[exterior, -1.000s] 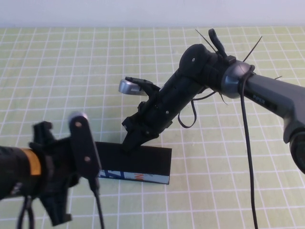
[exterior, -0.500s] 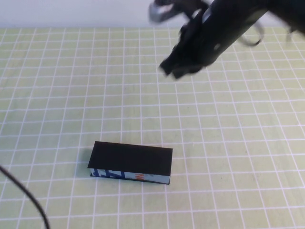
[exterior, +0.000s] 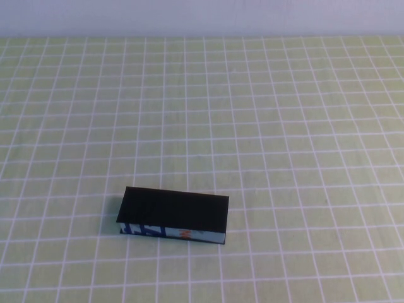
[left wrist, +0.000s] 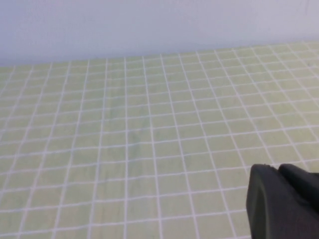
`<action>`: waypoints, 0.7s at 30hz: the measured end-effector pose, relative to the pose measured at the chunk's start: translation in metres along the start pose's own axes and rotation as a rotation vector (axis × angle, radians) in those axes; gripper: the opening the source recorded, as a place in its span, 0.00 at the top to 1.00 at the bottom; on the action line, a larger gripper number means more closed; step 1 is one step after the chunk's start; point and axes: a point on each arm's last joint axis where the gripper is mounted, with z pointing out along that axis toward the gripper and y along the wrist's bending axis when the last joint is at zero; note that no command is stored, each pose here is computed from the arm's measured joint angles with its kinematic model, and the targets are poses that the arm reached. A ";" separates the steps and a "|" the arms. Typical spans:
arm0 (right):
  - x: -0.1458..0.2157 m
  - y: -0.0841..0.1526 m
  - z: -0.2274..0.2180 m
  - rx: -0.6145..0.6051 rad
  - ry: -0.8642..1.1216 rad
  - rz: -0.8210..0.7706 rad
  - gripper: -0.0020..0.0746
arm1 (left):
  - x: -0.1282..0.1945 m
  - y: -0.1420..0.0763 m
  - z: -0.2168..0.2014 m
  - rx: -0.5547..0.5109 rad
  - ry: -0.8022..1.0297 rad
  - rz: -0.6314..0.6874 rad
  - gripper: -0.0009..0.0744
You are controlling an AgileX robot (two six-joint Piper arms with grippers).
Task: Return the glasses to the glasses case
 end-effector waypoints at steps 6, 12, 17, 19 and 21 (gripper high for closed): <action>0.069 0.001 -0.051 0.016 -0.148 -0.001 0.99 | 0.033 -0.006 0.014 0.026 0.032 -0.197 0.99; 0.180 -0.001 -0.055 0.021 -0.205 0.028 0.99 | 0.052 -0.010 0.025 0.027 0.096 -0.211 0.99; 0.245 -0.003 -0.043 0.018 -0.203 0.111 0.99 | 0.047 -0.011 0.026 0.050 0.040 -0.215 0.99; 0.258 -0.004 -0.039 0.020 -0.185 0.118 0.99 | 0.044 -0.012 0.026 0.060 0.015 -0.224 0.99; 0.265 -0.004 -0.036 0.021 -0.175 0.123 0.99 | 0.042 -0.013 0.026 0.071 -0.010 -0.232 0.99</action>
